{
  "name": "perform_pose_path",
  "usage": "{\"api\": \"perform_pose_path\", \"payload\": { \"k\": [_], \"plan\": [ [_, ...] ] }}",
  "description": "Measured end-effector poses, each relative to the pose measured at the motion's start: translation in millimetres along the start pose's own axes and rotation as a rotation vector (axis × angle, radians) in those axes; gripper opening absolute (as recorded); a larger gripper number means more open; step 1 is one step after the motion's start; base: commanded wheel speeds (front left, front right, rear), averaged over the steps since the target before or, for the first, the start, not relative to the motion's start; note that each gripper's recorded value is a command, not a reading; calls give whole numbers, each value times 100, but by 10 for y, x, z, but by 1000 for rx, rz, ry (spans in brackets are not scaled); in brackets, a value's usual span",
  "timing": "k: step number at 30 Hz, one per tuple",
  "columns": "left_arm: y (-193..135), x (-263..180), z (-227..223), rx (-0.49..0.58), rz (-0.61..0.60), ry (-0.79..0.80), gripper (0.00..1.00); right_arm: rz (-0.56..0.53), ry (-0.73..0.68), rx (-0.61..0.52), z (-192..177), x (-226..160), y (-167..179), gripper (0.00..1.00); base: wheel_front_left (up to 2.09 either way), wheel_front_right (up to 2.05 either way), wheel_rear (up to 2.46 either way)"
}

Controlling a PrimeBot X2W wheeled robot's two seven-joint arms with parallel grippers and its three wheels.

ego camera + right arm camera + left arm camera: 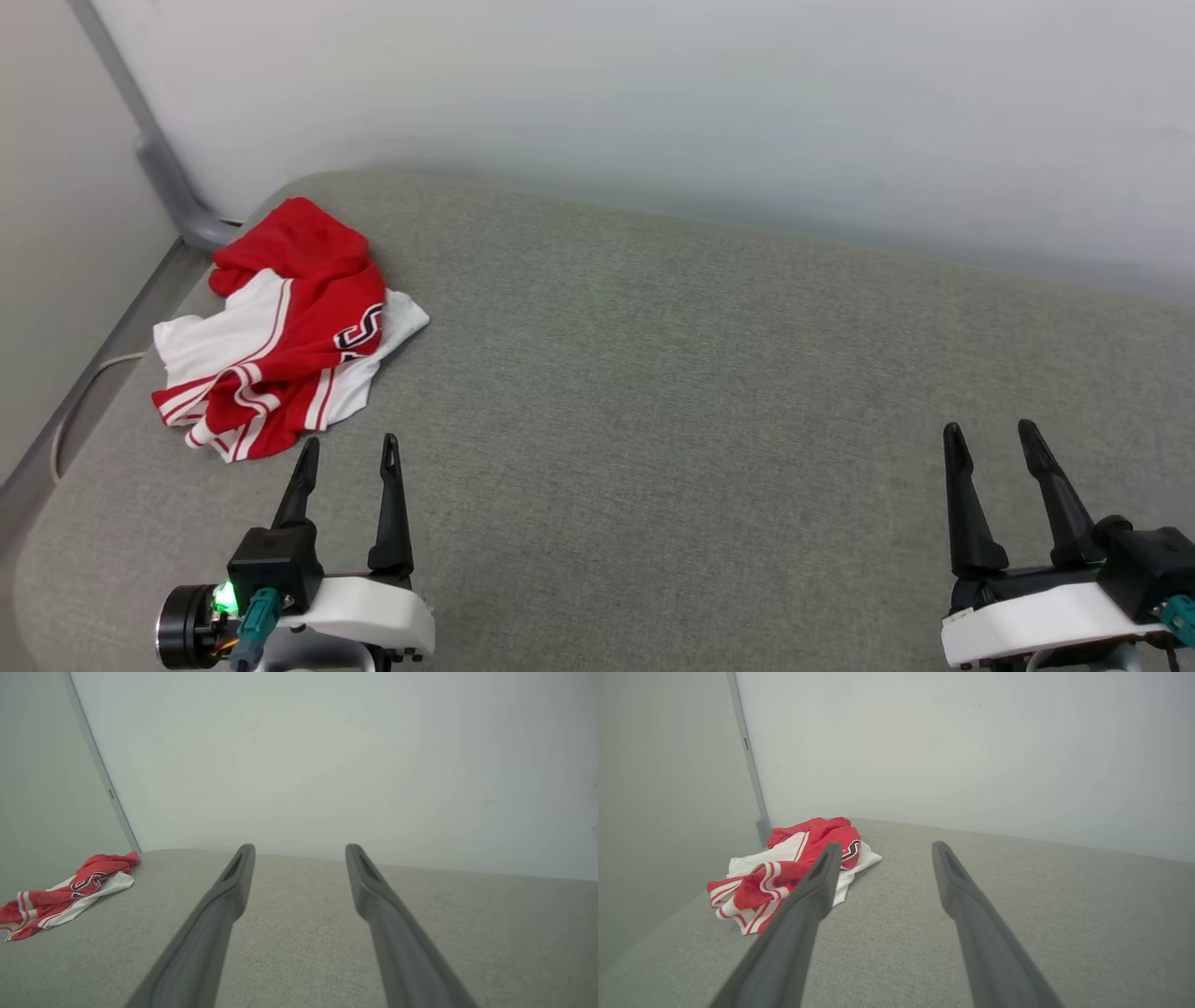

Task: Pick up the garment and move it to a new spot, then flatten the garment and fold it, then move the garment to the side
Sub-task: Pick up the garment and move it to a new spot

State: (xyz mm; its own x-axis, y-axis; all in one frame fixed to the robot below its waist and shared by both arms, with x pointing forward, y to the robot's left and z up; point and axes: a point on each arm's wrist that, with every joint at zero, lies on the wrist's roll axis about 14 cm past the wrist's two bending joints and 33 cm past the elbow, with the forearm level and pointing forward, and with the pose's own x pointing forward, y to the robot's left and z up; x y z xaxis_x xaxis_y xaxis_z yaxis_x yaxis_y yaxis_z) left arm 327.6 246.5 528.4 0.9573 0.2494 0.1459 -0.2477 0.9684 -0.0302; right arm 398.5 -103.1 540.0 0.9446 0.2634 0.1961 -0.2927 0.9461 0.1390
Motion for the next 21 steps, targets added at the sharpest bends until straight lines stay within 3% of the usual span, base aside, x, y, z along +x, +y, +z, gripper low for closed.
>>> {"api": "perform_pose_path", "payload": {
  "k": [21],
  "plan": [
    [879, -475, 117, 44, 271, -11, 100, 229, 41, 35, -219, 335, 768, 100, 0, 0, 0]
  ]
}}
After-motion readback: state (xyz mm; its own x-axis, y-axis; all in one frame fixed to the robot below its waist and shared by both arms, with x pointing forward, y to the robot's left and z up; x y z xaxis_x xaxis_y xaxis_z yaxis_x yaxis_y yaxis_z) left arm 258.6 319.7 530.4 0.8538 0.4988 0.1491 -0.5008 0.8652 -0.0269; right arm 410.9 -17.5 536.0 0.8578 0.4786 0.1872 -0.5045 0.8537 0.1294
